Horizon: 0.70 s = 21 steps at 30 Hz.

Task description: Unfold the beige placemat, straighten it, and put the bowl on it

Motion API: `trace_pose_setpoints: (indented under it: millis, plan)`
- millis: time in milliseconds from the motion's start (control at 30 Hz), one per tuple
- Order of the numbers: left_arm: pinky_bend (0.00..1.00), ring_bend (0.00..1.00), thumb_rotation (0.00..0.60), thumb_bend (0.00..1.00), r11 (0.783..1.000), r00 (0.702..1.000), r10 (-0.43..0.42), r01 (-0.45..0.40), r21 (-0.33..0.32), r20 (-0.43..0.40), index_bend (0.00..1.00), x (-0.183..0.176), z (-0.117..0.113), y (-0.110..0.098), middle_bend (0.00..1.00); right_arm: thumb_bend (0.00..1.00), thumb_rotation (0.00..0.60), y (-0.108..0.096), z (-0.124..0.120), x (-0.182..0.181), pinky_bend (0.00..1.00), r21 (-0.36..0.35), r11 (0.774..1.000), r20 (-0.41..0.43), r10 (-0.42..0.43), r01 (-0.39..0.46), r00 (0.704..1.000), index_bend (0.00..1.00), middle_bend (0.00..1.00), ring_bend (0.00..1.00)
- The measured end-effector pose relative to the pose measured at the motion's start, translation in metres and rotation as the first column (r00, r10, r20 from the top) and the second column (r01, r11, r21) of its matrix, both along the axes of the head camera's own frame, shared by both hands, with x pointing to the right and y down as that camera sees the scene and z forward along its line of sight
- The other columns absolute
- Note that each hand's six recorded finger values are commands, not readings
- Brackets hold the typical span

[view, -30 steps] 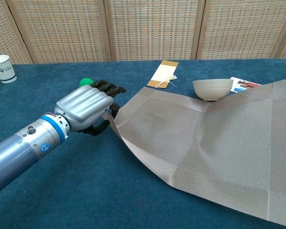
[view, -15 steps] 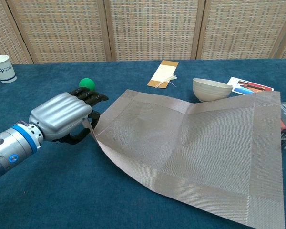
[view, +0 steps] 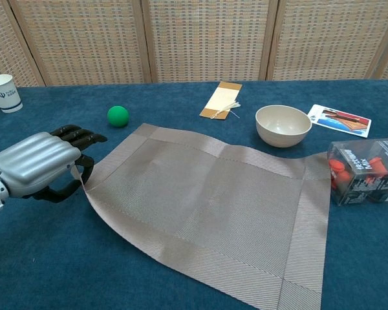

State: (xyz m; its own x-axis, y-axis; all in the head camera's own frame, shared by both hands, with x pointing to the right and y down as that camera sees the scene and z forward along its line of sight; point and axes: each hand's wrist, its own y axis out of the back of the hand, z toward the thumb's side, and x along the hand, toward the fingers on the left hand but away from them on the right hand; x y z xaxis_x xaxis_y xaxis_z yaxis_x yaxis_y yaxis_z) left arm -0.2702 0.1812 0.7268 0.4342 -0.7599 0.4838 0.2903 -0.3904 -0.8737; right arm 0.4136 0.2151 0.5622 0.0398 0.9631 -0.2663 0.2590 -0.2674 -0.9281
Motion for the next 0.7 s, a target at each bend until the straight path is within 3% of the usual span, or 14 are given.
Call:
trace_pose_setpoints:
  millis: [333, 700]
  plan:
    - [0.0, 0.0, 0.6, 0.56, 0.999, 0.999, 0.041, -0.042, -0.033, -0.022, 0.67, -0.013, -0.011, 0.028, 0.0, 0.13, 0.6, 0.004, 0.001, -0.005, 0.0, -0.005, 1.0, -0.005, -0.015, 0.015, 1.0, 0.12, 0.0, 0.0]
    - [0.0, 0.0, 0.6, 0.56, 0.98, 0.975, 0.165, -0.18, -0.088, -0.149, 0.68, 0.007, -0.036, 0.083, 0.0, 0.13, 0.6, 0.005, 0.0, -0.006, 0.0, 0.001, 1.0, -0.004, -0.019, 0.019, 1.0, 0.12, 0.0, 0.0]
